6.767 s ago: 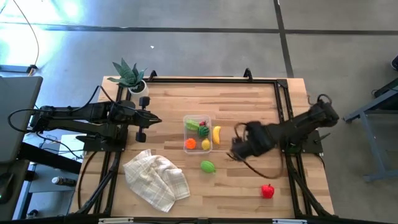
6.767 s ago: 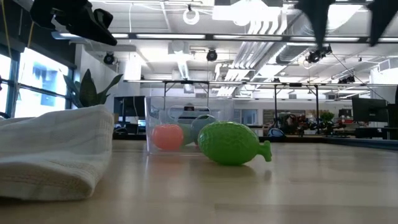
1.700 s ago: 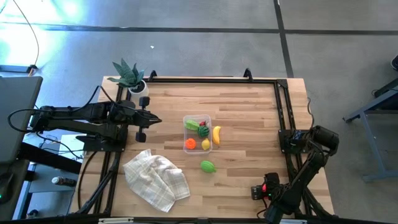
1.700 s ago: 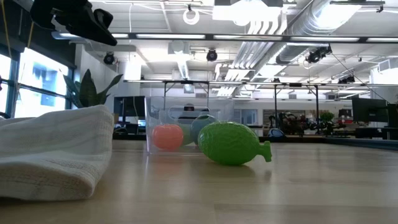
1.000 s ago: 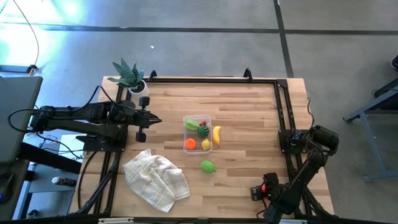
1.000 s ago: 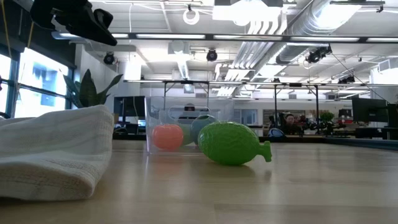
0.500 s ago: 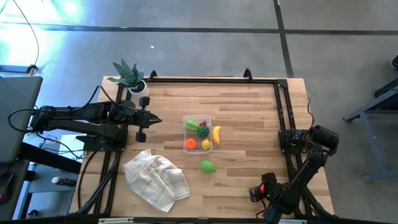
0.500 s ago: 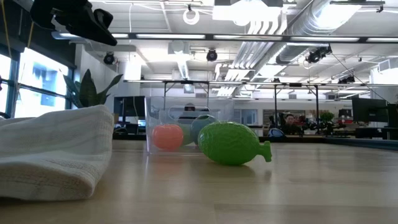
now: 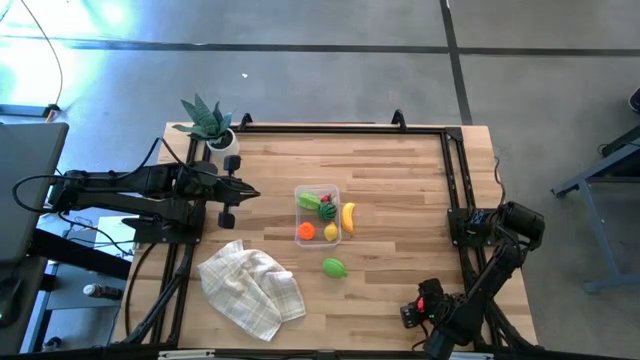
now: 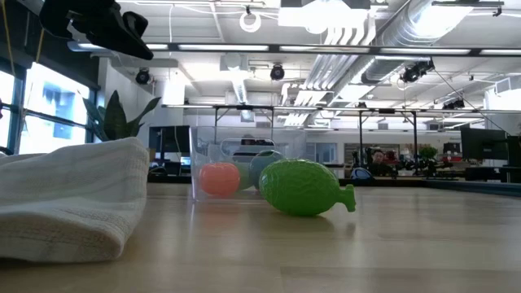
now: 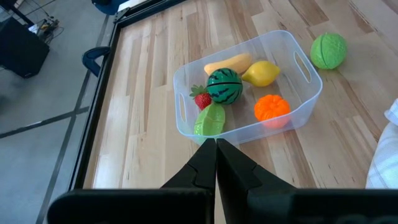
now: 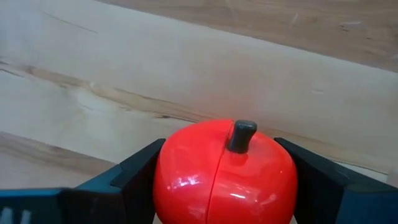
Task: Pick and placing Produce into tupperware
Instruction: Put the red apple into the transparent bin
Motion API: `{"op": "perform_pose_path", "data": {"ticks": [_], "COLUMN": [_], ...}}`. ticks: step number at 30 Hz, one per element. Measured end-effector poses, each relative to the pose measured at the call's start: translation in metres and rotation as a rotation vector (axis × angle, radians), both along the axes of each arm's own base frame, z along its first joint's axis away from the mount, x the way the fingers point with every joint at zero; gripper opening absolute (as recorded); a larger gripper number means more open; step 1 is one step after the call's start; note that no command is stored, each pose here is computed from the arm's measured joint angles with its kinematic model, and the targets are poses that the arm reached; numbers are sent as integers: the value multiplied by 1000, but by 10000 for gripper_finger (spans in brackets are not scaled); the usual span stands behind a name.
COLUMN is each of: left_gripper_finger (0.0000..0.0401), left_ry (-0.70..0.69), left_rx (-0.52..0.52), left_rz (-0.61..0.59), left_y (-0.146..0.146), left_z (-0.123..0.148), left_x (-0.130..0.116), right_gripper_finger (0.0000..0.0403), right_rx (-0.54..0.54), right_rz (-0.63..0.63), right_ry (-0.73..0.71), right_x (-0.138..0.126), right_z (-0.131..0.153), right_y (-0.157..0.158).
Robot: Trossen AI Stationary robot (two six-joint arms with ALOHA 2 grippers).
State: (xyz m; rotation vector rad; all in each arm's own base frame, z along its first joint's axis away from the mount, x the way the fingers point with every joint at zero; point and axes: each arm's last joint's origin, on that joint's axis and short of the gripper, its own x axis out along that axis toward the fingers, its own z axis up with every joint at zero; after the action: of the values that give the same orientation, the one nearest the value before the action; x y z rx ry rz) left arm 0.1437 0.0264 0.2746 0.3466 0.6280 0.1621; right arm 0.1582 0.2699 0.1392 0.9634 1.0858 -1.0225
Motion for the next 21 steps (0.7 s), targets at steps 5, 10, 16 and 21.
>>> {"op": "perform_pose_path", "data": {"ticks": [5, 10, 16, 21], "left_gripper_finger": [3, 3, 3, 3], "left_ry": [0, 0, 0, 0], "left_rx": [0, 0, 0, 0], "left_rz": [0, 0, 0, 0], "left_y": [0, 0, 0, 0], "left_z": [0, 0, 0, 0], "left_x": [0, 0, 0, 0], "right_gripper_finger": [264, 264, 264, 264], "right_rx": [-20, -32, -50, -76], "right_rz": [41, 69, 124, 219], "right_ry": [-69, -152, -170, -250], "right_x": [3, 6, 14, 32], "right_z": [0, 8, 22, 42], "right_y": [1, 0, -10, -25]}}
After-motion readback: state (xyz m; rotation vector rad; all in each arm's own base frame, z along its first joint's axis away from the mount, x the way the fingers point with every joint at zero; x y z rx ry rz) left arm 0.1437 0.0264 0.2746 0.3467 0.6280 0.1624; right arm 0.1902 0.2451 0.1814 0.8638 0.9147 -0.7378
